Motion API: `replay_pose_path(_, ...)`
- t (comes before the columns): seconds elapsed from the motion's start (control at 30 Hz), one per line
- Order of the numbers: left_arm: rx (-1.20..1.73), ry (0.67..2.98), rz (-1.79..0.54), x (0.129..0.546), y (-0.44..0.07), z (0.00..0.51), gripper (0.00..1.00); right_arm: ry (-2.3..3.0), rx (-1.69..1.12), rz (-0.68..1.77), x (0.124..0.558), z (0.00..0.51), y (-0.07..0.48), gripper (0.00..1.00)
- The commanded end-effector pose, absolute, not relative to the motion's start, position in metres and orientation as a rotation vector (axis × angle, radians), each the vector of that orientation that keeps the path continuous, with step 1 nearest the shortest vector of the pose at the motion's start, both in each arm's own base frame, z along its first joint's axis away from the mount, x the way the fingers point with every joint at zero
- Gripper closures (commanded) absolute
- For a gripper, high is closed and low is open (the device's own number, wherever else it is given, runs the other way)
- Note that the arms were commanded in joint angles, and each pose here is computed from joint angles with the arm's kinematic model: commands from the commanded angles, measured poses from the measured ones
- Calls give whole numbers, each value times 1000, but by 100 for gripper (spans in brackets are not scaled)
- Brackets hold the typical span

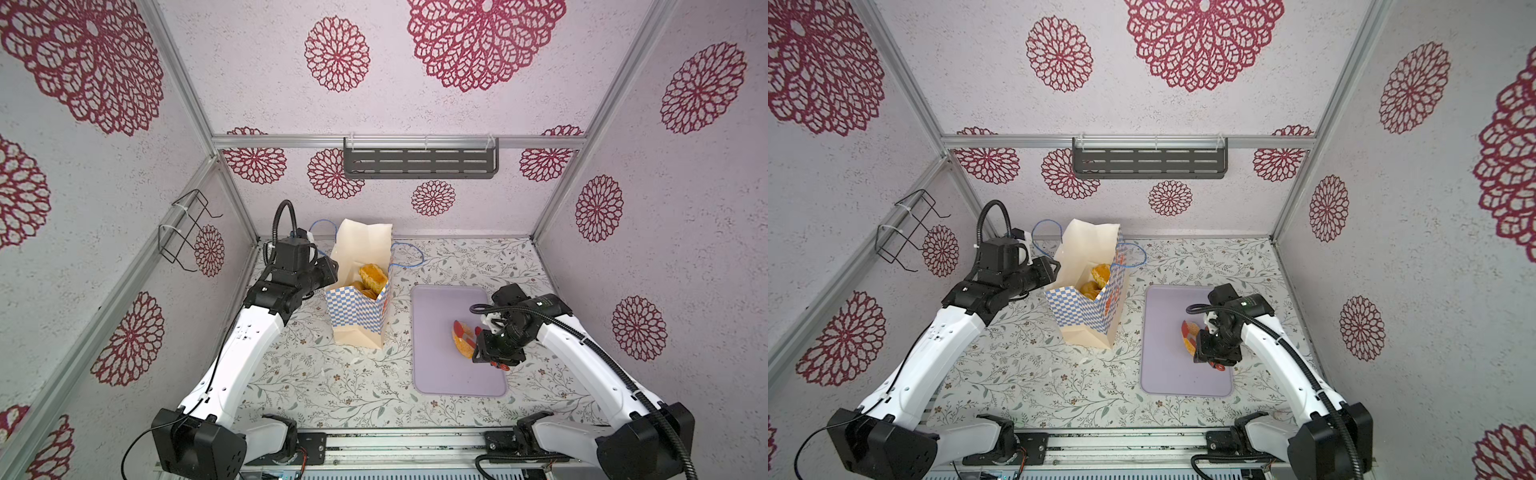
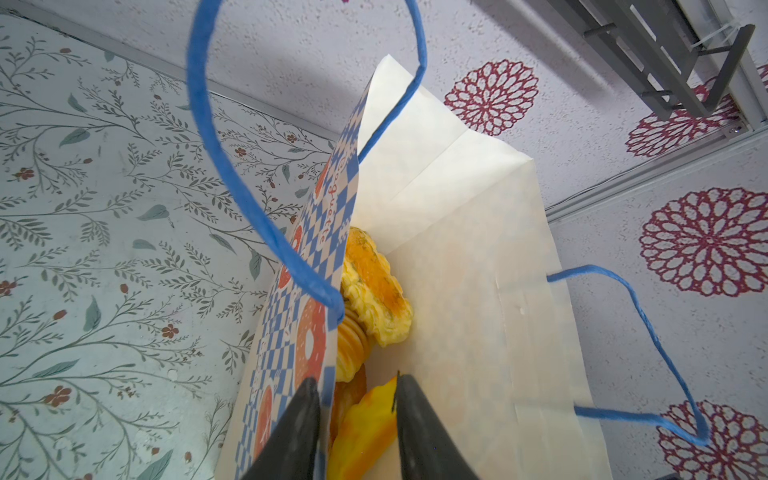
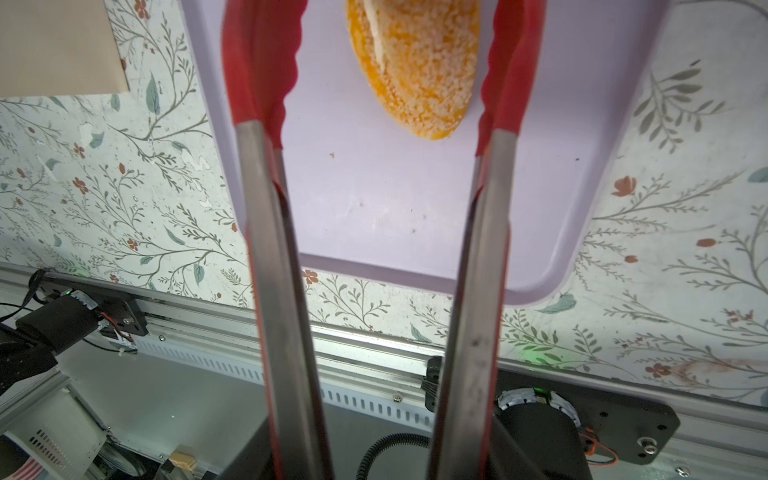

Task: Place the fake bread into the paper bag
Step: 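Squeeze the tongs shut on the sesame bun, then lift the sesame bun and carry it over the bag opening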

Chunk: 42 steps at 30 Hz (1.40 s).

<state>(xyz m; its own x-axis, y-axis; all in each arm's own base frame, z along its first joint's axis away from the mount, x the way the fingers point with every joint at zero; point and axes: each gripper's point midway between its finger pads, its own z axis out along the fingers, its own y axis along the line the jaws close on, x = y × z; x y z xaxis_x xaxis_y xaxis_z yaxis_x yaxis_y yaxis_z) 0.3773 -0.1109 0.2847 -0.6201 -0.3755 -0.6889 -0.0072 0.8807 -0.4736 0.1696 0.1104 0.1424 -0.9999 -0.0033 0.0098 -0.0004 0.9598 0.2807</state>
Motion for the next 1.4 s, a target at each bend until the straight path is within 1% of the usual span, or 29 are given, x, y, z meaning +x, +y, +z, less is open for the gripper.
replay_pose_path(0.0,-280,2160,-541,381,-107,296,65,-3087,45,-518,168,141,119,48)
replay_pose_path(0.3,-278,2156,-528,378,-105,300,65,-3067,36,-503,173,130,121,48)
replay_pose_path(0.4,-279,2157,-527,377,-104,301,65,-3066,37,-504,176,130,123,52)
replay_pose_path(0.53,-280,2156,-523,374,-103,302,65,-3082,32,-497,179,132,122,60)
replay_pose_path(0.6,-279,2157,-514,373,-102,303,64,-3097,26,-503,181,137,122,62)
replay_pose_path(0.7,-279,2155,-504,372,-99,307,57,-3144,10,-536,186,151,123,65)
replay_pose_path(0.83,-276,2143,-498,369,-96,316,45,-3216,-9,-602,198,179,127,66)
replay_pose_path(1.07,-296,2113,-480,363,-88,331,27,-3424,18,-800,236,267,139,70)
replay_pose_path(1.17,-311,2107,-469,360,-83,335,24,-3515,38,-905,255,308,145,71)
replay_pose_path(1.23,-326,2102,-459,358,-80,336,23,-3579,60,-1018,271,341,152,71)
replay_pose_path(1.37,-367,2093,-448,351,-72,334,21,-3617,147,-1350,295,397,182,71)
